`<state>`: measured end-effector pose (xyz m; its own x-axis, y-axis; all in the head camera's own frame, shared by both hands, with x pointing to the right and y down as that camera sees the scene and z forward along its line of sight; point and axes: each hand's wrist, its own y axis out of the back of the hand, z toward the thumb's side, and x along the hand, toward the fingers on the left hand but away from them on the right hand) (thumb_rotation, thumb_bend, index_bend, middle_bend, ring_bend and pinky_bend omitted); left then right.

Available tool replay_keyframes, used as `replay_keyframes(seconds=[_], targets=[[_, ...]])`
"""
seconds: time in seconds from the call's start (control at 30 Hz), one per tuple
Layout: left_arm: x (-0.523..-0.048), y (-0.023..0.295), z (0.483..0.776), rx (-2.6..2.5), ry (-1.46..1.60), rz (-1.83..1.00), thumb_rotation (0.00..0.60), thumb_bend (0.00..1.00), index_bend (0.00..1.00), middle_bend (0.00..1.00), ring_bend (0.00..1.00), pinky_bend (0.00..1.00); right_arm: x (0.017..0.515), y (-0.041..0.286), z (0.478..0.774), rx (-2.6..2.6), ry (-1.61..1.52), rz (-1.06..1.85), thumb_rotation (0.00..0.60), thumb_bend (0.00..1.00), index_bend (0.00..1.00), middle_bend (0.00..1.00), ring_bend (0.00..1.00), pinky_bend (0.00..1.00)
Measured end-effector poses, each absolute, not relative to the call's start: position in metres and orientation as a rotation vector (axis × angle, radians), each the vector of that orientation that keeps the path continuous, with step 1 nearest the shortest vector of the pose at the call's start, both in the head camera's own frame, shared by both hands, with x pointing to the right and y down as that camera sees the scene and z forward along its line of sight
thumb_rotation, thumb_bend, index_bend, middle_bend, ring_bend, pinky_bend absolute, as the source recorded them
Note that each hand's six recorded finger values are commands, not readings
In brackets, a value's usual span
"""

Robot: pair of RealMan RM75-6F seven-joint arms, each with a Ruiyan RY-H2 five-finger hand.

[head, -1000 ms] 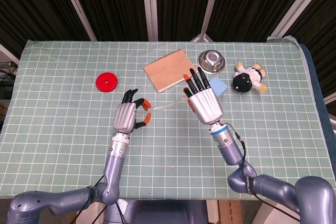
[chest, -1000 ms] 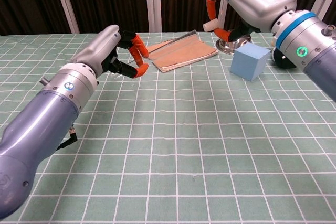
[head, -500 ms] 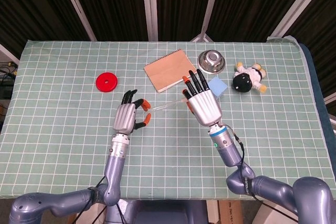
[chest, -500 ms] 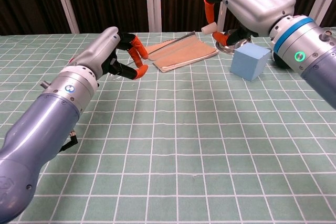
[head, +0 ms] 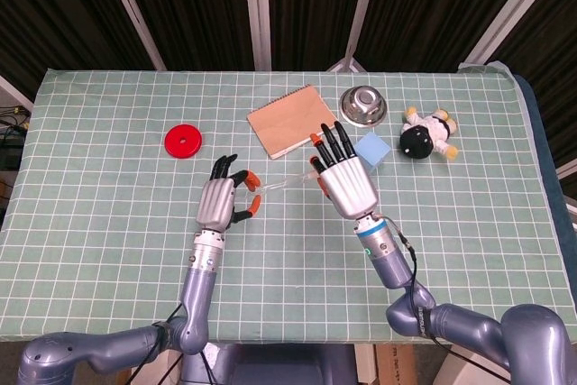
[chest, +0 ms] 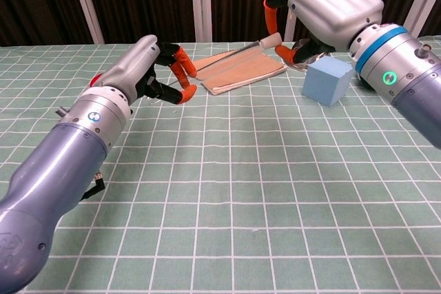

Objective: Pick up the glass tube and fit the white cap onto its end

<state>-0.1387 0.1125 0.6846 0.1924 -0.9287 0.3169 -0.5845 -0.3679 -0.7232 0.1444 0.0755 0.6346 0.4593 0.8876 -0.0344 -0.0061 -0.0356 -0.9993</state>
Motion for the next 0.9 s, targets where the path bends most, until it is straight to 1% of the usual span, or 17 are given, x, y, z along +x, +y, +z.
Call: replay_keyframes(seconds=[0.9], targets=[[-0.1328,0.1139,0.6852,-2.047,1.416,-1.027,0.600,0.71,0.52,0.52,0.09,0.00,0.1349,0.0815,0.6357,-1.440,-0.828,0.860,0.600,0.43,0.64,0.22,0.00,0.00]])
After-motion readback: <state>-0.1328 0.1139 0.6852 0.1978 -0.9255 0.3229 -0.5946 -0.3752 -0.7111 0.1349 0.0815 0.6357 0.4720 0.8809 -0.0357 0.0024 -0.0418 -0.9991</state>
